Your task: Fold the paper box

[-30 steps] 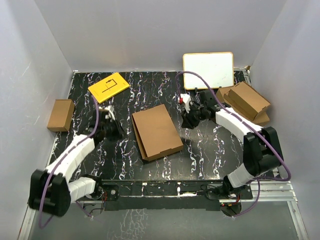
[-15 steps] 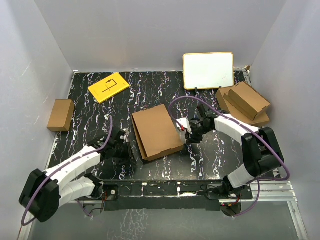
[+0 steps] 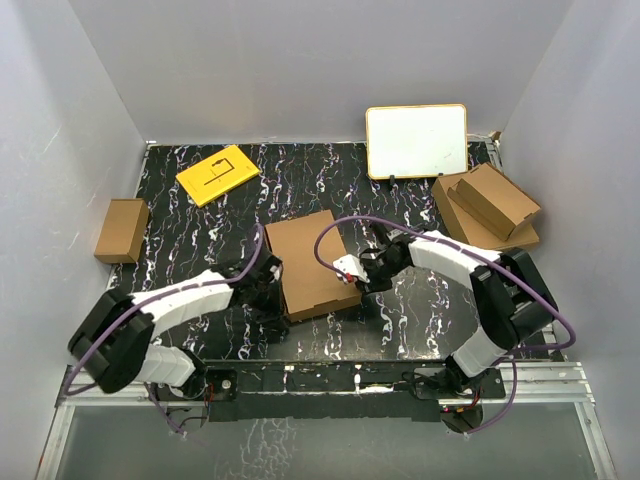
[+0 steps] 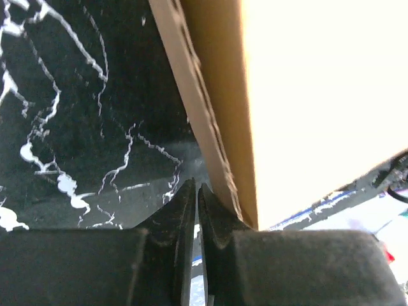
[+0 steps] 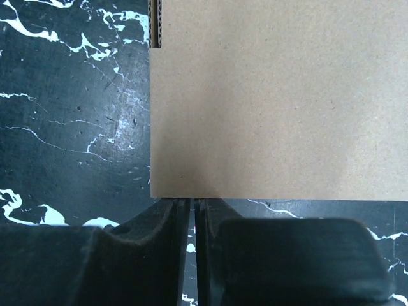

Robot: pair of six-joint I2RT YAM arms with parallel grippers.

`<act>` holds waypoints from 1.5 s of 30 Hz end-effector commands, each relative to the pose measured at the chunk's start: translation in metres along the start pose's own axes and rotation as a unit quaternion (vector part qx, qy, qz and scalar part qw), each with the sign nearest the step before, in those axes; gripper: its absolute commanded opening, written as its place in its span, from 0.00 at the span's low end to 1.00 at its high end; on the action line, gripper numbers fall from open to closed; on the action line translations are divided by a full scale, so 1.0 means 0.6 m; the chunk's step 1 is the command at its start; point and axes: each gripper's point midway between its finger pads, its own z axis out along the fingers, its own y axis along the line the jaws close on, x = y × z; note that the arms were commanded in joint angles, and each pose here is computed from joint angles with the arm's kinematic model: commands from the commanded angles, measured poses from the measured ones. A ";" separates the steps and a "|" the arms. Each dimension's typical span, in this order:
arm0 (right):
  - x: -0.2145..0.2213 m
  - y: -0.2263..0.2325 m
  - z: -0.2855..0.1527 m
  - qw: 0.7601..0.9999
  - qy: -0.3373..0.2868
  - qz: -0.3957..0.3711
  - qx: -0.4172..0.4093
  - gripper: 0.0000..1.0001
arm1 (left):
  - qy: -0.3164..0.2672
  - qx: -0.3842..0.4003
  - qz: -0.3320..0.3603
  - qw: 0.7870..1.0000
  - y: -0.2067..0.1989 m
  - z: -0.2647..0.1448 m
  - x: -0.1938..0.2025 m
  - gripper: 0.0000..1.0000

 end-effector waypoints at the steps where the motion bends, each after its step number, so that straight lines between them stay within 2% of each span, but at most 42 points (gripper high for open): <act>1: -0.065 -0.013 0.007 0.997 -0.048 -0.052 0.016 0.13 | -0.035 0.043 0.051 0.997 -0.089 0.011 -0.059 0.06; 4: -0.057 -0.023 0.004 0.998 -0.033 -0.040 0.033 0.15 | -0.035 0.028 0.066 0.997 -0.094 0.013 -0.066 0.06; 7: -0.047 -0.026 -0.002 0.998 -0.027 -0.026 0.044 0.19 | -0.036 0.006 0.068 0.997 -0.070 -0.001 -0.055 0.09; 11: -0.032 -0.034 -0.017 0.998 -0.024 -0.003 0.060 0.23 | -0.044 -0.013 0.049 0.998 -0.031 -0.025 -0.026 0.15; 15: -0.016 -0.039 -0.025 0.997 -0.017 0.018 0.069 0.24 | -0.063 -0.033 0.018 0.997 0.008 -0.039 -0.010 0.16; 18: -0.011 -0.042 -0.027 0.997 -0.014 0.023 0.075 0.23 | -0.082 -0.046 -0.006 0.996 0.031 -0.041 -0.014 0.12; 21: -0.007 -0.045 -0.027 0.996 -0.009 0.025 0.079 0.22 | -0.095 -0.060 -0.015 0.994 0.042 -0.036 -0.024 0.00; 23: -0.004 -0.044 -0.025 0.996 -0.007 0.027 0.079 0.19 | -0.094 -0.073 -0.017 0.993 0.048 -0.029 -0.029 0.00; 28: -0.009 -0.036 -0.017 0.997 -0.019 0.035 0.070 0.11 | -0.102 -0.049 -0.021 0.993 0.015 -0.013 -0.056 0.00; 32: -0.032 -0.015 0.010 0.998 -0.028 0.032 0.050 0.09 | -0.119 0.009 -0.027 0.992 -0.054 -0.010 -0.097 0.00; 37: -0.049 -0.018 0.019 0.997 -0.032 0.045 0.051 0.08 | -0.118 0.011 -0.011 0.993 -0.099 0.006 -0.123 0.00; 42: -0.038 -0.027 0.010 0.996 -0.020 0.051 0.066 0.10 | -0.119 -0.022 -0.012 0.993 -0.066 -0.002 -0.107 0.00; 45: -0.027 -0.042 -0.011 0.994 -0.018 0.061 0.085 0.18 | -0.125 -0.055 -0.017 0.990 -0.017 -0.018 -0.090 0.00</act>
